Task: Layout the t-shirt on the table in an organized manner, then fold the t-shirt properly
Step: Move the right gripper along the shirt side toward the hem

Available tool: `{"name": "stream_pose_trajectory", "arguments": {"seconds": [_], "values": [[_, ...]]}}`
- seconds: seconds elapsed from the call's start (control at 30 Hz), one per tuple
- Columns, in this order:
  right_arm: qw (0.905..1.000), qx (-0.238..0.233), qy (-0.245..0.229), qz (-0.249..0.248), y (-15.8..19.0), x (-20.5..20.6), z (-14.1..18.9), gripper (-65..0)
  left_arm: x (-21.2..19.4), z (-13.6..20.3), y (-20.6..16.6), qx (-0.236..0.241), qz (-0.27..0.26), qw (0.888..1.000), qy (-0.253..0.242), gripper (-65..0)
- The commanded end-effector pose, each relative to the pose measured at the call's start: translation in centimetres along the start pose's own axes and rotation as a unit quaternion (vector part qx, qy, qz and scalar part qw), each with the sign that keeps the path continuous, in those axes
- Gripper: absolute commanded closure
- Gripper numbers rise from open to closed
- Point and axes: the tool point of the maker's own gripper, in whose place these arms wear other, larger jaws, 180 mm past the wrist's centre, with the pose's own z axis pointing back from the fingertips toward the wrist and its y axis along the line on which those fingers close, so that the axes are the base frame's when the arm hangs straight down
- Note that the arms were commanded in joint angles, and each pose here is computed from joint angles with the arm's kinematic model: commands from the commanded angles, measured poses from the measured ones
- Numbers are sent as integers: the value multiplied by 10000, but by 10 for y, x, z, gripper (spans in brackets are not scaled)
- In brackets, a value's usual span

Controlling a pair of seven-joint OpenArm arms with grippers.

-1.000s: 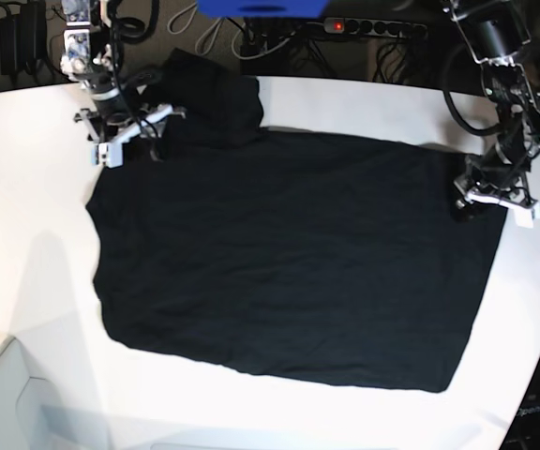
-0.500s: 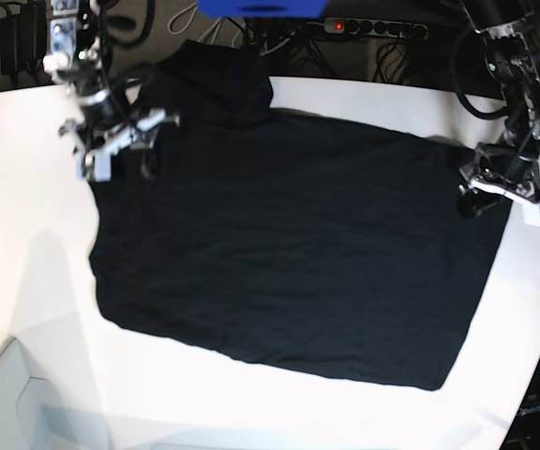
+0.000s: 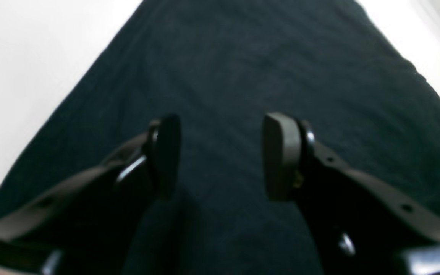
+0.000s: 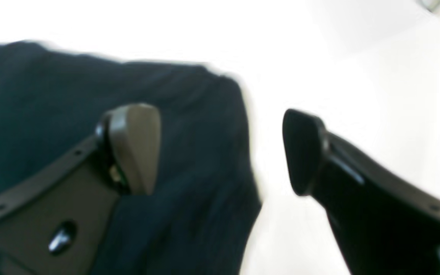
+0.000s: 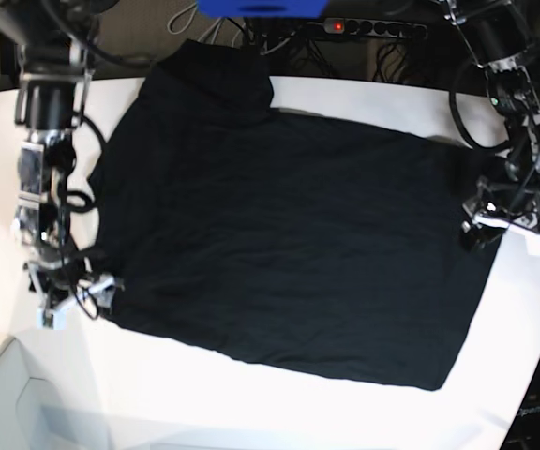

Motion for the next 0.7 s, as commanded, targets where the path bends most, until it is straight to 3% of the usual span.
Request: {"name": "stream_pose_trajectory", "arguments": {"seconds": [0.0,0.27,0.53,0.6,0.67], "values": [[9995,-53,-307,42,-7,30,-8,-524,23,3,-5,-105,-104,9994,-313,-331],[9977,-167,-243,604,-24,4,-49,-527,5,6,5,2,-74,9999,-126,-331],[9978,-64,-358,558,-9,-22,-55,-517,3,6,3,-16,-42,9999,-118,-331],[9976,-33,-440,543,-5,-20,-56,-461,2,5,3,-13,-37,9999,-112,-331],[9974,38,-519,503,5,-17,-57,-356,2,5,3,-13,-37,9999,-112,-331]]}}
